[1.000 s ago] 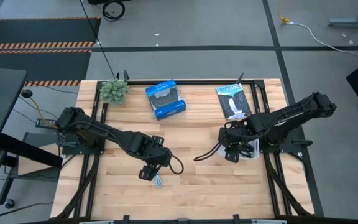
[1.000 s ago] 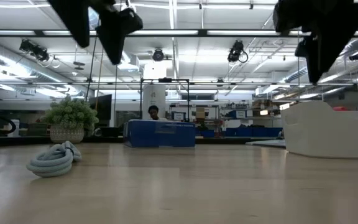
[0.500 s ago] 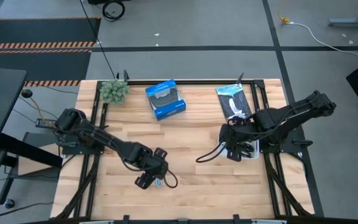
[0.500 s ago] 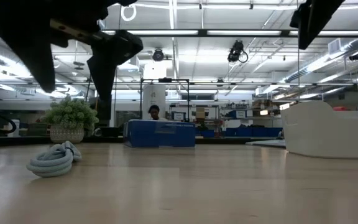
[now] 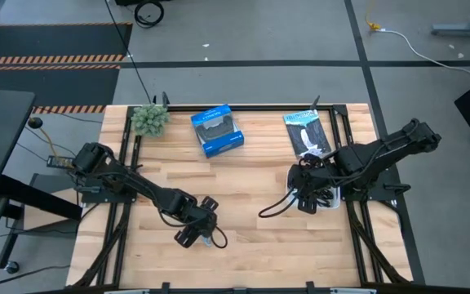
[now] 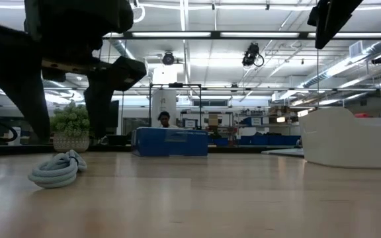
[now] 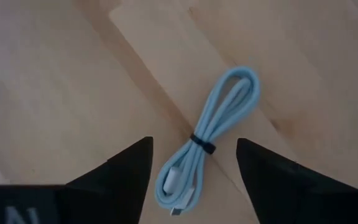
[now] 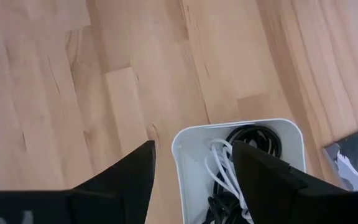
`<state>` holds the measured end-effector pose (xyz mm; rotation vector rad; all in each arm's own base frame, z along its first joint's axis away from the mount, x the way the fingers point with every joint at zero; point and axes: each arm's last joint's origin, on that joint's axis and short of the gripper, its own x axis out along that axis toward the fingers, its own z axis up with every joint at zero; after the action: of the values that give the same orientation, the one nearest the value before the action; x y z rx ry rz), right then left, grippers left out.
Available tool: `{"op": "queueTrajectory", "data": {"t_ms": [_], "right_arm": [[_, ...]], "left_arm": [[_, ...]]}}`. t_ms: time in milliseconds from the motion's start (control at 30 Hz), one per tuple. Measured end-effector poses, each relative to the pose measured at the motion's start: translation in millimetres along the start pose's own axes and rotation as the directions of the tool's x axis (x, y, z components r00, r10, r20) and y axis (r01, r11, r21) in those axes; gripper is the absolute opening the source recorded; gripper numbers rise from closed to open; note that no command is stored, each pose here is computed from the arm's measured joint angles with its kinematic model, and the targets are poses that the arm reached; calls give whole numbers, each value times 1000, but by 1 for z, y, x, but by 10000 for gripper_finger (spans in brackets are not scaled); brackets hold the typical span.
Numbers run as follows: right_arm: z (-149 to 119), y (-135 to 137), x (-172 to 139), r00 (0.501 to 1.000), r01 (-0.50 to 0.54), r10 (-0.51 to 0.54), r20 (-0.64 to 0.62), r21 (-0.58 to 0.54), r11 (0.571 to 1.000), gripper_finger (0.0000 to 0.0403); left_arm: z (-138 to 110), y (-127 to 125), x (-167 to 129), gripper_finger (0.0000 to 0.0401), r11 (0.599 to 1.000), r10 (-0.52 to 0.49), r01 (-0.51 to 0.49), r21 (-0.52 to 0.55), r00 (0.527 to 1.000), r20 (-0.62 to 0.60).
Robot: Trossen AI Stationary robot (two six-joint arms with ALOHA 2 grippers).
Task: Pick and place USB-C Cables
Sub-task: Put the light blue USB cable into the white bin
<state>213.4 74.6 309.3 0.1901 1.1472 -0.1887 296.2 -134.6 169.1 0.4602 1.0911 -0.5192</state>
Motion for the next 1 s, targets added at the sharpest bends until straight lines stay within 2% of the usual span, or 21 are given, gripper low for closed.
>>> {"op": "queueTrajectory", "data": {"t_ms": [300, 567, 867, 1000], "right_arm": [[1, 1, 0, 1000, -6, 6, 10, 1, 1000, 220], [2, 1, 0, 1000, -2, 2, 22, 1, 1000, 220], [2, 1, 0, 1000, 4, -4, 27, 1, 1000, 220], [2, 1, 0, 1000, 4, -4, 27, 1, 1000, 220]], "left_arm": [[-22, -6, 14, 184, 986, -12, 19, 164, 999, -47], [-23, -12, 17, 140, 966, 59, -46, 254, 997, -43], [-24, -12, 17, 51, 965, 64, -46, 259, 996, -59], [-24, -12, 16, 28, 966, 64, -47, 256, 996, -61]]}}
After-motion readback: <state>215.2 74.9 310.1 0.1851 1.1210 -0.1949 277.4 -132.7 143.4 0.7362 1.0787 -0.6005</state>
